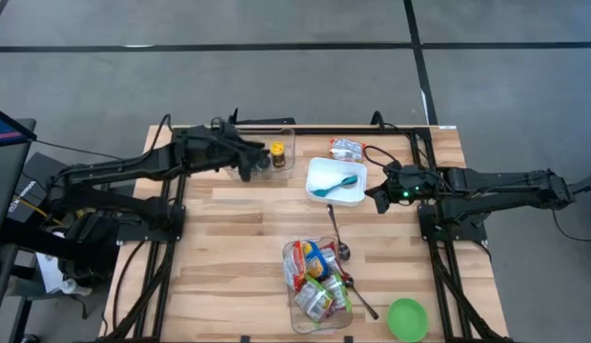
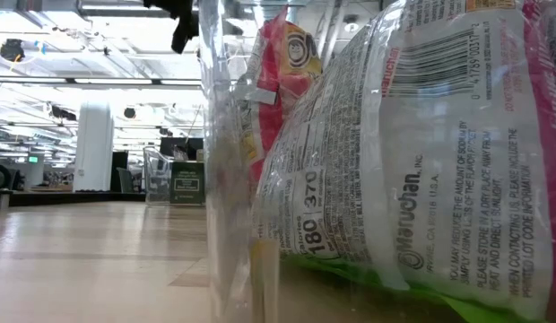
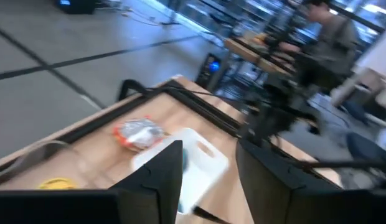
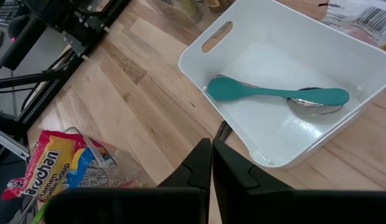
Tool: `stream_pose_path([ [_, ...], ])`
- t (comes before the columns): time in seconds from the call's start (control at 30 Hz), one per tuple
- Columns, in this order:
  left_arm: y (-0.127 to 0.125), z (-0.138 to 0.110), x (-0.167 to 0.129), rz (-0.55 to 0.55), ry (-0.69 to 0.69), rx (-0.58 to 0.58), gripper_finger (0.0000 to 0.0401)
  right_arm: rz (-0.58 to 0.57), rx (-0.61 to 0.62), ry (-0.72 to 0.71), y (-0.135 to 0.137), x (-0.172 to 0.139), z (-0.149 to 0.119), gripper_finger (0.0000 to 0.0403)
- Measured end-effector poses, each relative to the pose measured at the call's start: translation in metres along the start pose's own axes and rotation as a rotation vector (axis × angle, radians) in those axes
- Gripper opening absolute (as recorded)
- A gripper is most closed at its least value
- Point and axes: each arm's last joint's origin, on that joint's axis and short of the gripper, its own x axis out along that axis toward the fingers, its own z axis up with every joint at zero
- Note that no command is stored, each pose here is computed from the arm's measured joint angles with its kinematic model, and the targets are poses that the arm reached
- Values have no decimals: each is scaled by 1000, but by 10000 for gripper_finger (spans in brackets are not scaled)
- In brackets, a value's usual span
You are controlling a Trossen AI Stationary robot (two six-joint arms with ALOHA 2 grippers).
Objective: Pick & Place Food Item
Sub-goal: Put the orange noodle pack into the bottom transparent bin
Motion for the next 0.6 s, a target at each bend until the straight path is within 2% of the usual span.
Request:
stream_pose_path([
  [0.2, -19, -5, -9, -118, 23, 50, 117, 0, 0, 0, 0, 0, 0, 8],
  [0.37, -29, -8, -12, -169, 24, 107, 83, 0, 0, 0, 0, 0, 0, 8],
  [0.6, -35, -7, -14, -204, 2, 104, 33, 2, 0, 1, 0, 0, 0, 8],
])
